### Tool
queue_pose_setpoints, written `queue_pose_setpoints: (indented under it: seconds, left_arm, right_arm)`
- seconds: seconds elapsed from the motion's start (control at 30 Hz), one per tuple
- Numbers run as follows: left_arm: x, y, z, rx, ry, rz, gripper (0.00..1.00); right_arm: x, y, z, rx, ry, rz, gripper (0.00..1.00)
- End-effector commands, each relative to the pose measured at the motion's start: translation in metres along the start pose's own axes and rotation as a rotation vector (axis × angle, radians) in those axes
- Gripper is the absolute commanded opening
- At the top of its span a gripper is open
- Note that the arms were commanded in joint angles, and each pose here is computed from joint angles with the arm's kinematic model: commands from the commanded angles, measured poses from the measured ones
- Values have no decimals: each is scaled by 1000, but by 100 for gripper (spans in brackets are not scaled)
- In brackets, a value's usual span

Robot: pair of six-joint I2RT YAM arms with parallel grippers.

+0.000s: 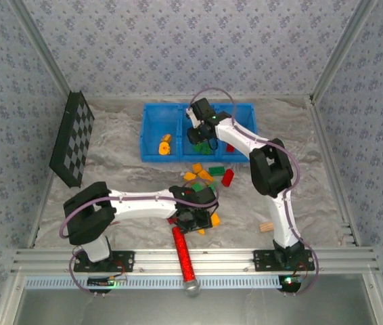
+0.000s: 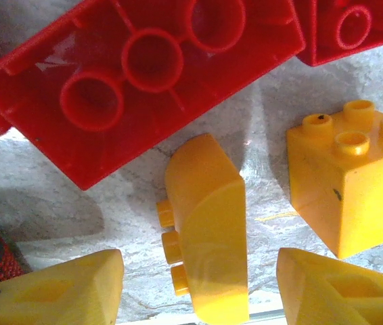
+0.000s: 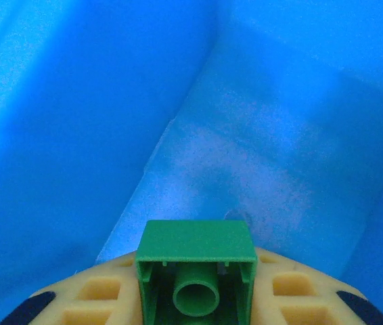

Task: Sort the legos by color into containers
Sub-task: Place the lego in the container, then pick up the lego from the middle-left of the table.

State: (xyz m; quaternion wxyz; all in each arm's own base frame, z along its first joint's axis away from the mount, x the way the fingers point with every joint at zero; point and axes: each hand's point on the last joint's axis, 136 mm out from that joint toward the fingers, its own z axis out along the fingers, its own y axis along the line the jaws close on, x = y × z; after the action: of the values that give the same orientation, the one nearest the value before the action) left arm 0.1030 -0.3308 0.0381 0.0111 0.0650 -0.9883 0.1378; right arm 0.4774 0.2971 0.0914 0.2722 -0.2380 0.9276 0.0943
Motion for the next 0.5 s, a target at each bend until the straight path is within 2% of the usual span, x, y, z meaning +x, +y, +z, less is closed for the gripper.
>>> queue_pose_setpoints:
  seconds: [0.0,0.17,0.3,0.47]
  left_arm:
    - [4,-3,2,-15,16,-19,59]
    - [5,0,10,-38,27,-20,54]
    - [5,5,15,-57,31,-19,49]
    - [5,11,17,-71,25,-19,35]
  right_arm:
    - [0,-3,2,10,10,-27,36]
    - [2,-1,5,-3,20,-30,41]
    - [-1,-1,1,-18,25,-32,50]
    - [-13,-1,-26,-21,-9,-43,59]
